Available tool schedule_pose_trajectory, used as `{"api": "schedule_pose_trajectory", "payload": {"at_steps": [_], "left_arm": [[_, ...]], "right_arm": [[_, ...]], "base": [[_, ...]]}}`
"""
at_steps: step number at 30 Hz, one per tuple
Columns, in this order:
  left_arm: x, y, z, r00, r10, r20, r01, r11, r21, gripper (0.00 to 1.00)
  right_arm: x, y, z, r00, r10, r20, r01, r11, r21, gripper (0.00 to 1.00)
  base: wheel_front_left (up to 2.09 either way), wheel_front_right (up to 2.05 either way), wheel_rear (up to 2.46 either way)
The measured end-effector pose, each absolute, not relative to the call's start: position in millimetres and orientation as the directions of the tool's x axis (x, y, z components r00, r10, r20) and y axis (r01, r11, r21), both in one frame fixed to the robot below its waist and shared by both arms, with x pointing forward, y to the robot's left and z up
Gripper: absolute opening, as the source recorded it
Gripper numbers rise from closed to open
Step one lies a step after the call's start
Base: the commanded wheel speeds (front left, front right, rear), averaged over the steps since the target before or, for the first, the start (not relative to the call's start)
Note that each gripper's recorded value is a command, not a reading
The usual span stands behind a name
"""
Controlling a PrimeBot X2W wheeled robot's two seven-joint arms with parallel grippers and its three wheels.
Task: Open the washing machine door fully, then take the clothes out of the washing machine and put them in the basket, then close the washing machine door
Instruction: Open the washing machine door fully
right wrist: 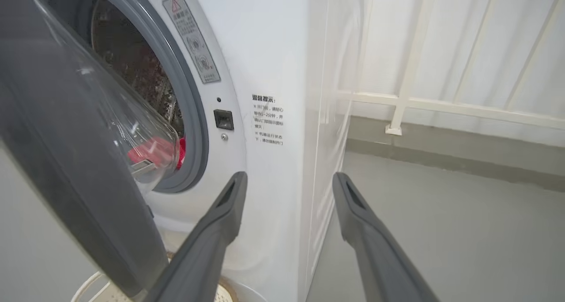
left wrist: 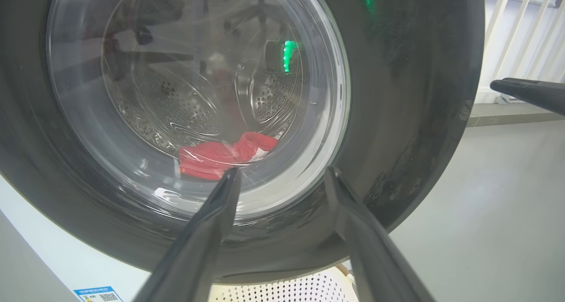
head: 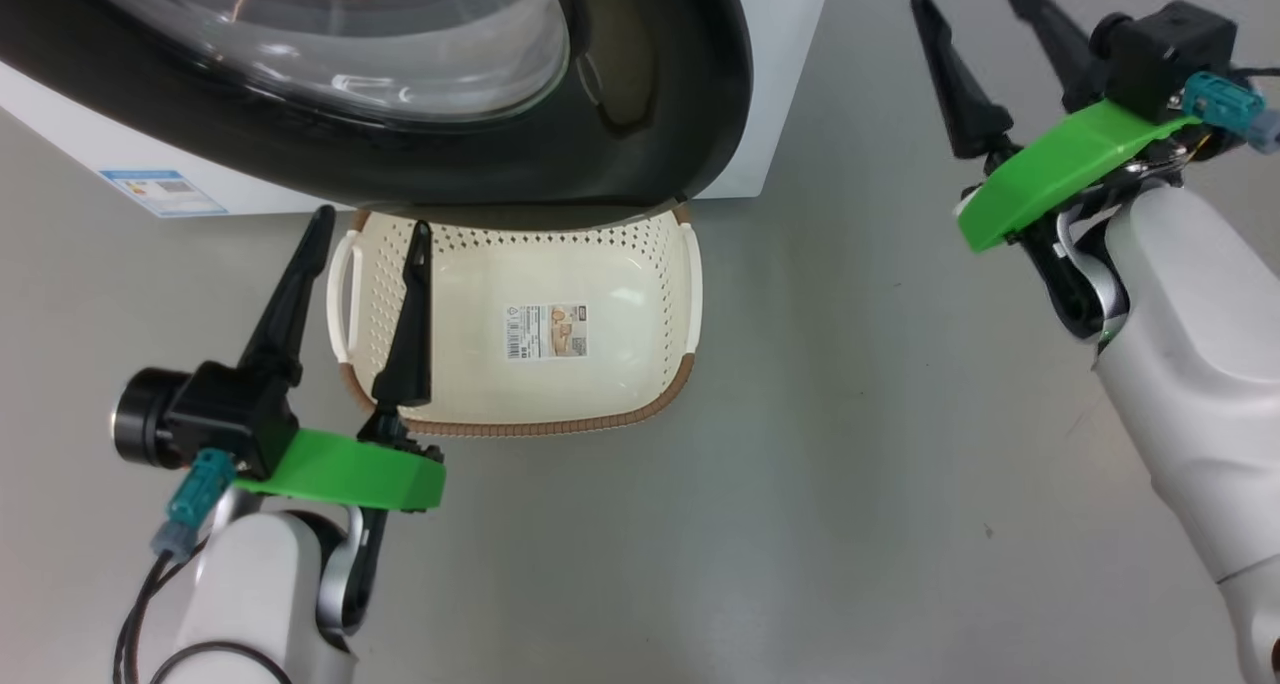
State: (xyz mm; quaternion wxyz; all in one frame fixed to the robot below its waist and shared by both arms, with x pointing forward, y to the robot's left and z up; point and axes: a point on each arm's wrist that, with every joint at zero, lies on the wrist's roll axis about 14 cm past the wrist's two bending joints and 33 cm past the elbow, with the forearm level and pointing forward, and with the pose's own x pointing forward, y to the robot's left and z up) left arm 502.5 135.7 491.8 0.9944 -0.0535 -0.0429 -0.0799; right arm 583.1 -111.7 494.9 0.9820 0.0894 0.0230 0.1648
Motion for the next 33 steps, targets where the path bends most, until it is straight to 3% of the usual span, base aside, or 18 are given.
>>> {"api": "schedule_pose_trajectory", "payload": {"at_steps": [4,17,33], "left_arm": [[504.1,135.4,488.4,0.984,-0.154,0.088,0.162,0.981,-0.103,1.0],[506.0,138.3,489.4,0.985,-0.146,0.097,0.155,0.982,-0.103,1.0],[506.9,136.2,491.9,0.982,-0.155,0.108,0.168,0.979,-0.114,1.0]], "right_arm": [[577.2,-111.8,508.0,0.948,0.314,0.061,-0.318,0.943,0.096,1.0],[533.4,-107.5,511.0,0.948,0.278,0.153,-0.28,0.96,-0.007,1.0],[498.3,-117.7,505.7,0.958,0.237,0.163,-0.247,0.968,0.042,1.0]], "base": [[0.0,0.0,0.0],[0.0,0.0,0.0],[0.0,0.0,0.0]]}}
